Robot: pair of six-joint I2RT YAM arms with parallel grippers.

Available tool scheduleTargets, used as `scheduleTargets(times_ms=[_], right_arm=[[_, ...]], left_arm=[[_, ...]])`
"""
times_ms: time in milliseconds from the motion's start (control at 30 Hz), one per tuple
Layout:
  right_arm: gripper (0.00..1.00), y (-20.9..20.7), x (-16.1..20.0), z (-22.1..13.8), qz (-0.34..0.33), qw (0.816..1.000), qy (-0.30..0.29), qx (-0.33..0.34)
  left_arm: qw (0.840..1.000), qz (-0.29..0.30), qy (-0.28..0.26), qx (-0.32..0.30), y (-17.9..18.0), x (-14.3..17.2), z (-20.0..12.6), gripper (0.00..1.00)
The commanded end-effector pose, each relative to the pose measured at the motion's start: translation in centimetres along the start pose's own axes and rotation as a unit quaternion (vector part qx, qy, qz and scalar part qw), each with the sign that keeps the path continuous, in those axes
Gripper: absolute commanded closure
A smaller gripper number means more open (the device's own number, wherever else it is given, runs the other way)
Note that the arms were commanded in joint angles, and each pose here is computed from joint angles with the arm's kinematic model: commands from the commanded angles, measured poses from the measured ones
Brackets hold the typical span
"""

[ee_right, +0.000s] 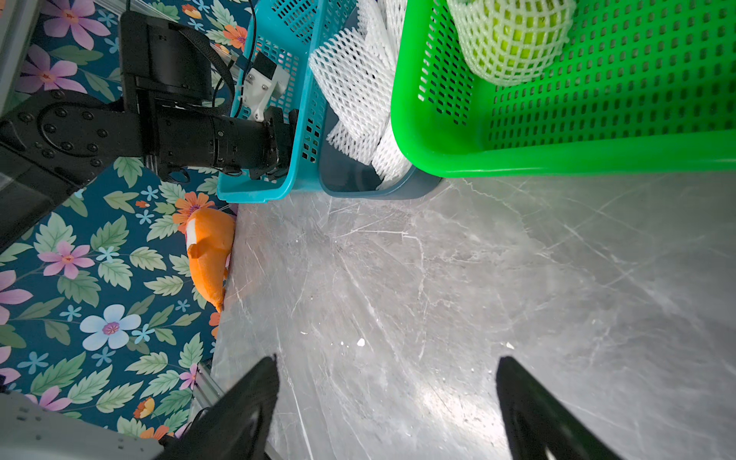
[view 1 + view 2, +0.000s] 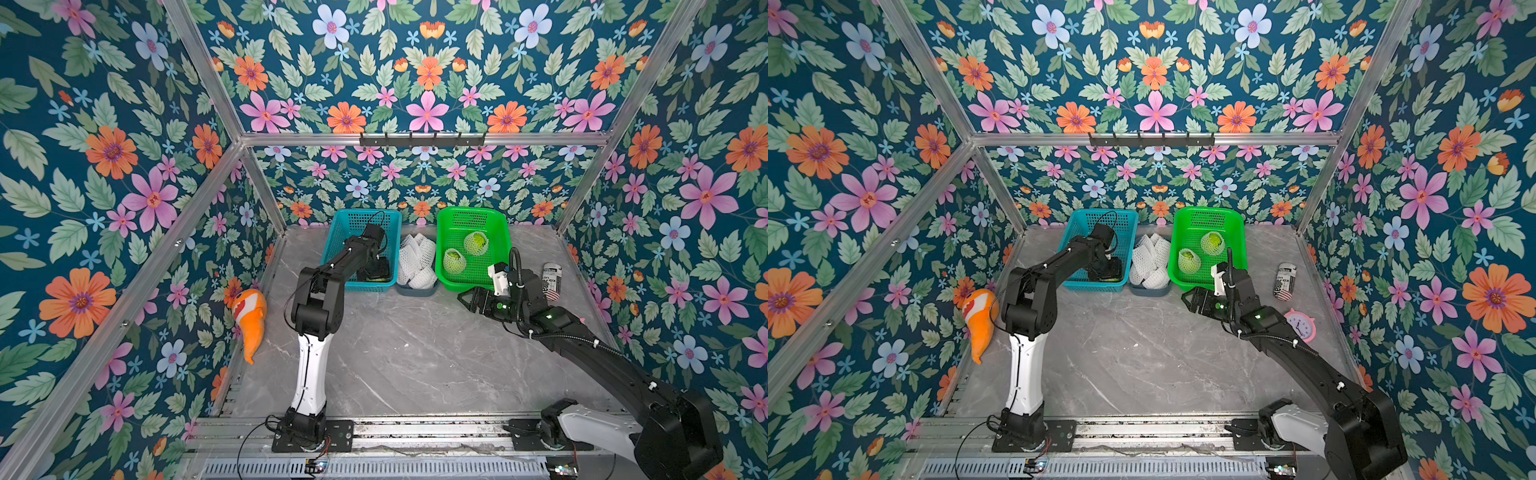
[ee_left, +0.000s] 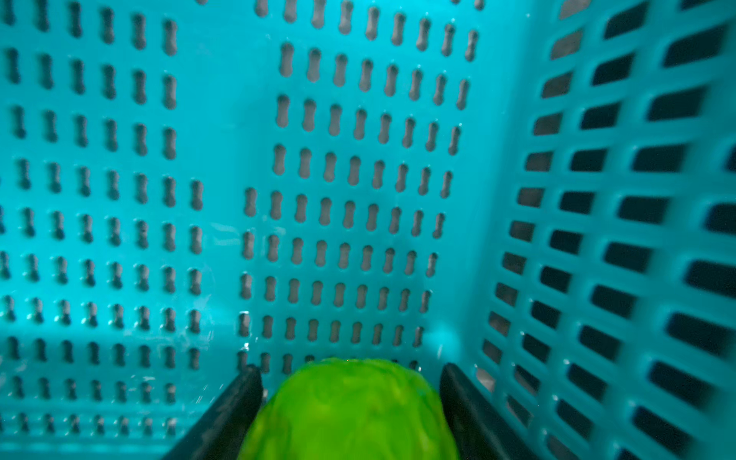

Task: Sleeve custard apples in foam nets
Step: Pick up the custard apple from the basket, then place the custard apple at the center of the board.

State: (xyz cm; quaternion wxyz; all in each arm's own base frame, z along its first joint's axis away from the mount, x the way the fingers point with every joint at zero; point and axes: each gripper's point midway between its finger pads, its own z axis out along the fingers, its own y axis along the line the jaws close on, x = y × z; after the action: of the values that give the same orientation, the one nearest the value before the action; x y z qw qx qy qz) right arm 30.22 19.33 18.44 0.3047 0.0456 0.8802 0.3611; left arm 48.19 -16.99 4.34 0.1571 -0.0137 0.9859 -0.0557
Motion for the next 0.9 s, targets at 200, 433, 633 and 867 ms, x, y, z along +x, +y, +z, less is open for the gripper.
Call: scheduleTargets(times_ms=[200,433,633,867], right_arm=[[0.15,0.8,-0.8,0.2,0.007,1.0,-0.011,-0.017],[0.15,1.4,-1.0,-0.4,0.003,1.0,-0.015,-0.024],[0.15,1.1,-0.9,-1.2,0.004,1.0,-0.021,-0.013],[0.15,-1.5,-0.9,-3.8,0.014,0.997,-0.059,0.045]], left_arm=[[0.998,0.026,-0.06,-0.012,0.1,-3.1,-5.4,0.41],[0.992,0.034,-0.115,0.032,-1.8,-4.3,-11.8,0.42],[0.986,0.056,-0.136,0.083,-4.9,-1.5,-15.5,0.42],[0.978,0.086,-0.125,0.143,-10.1,5.7,-15.7,0.42]])
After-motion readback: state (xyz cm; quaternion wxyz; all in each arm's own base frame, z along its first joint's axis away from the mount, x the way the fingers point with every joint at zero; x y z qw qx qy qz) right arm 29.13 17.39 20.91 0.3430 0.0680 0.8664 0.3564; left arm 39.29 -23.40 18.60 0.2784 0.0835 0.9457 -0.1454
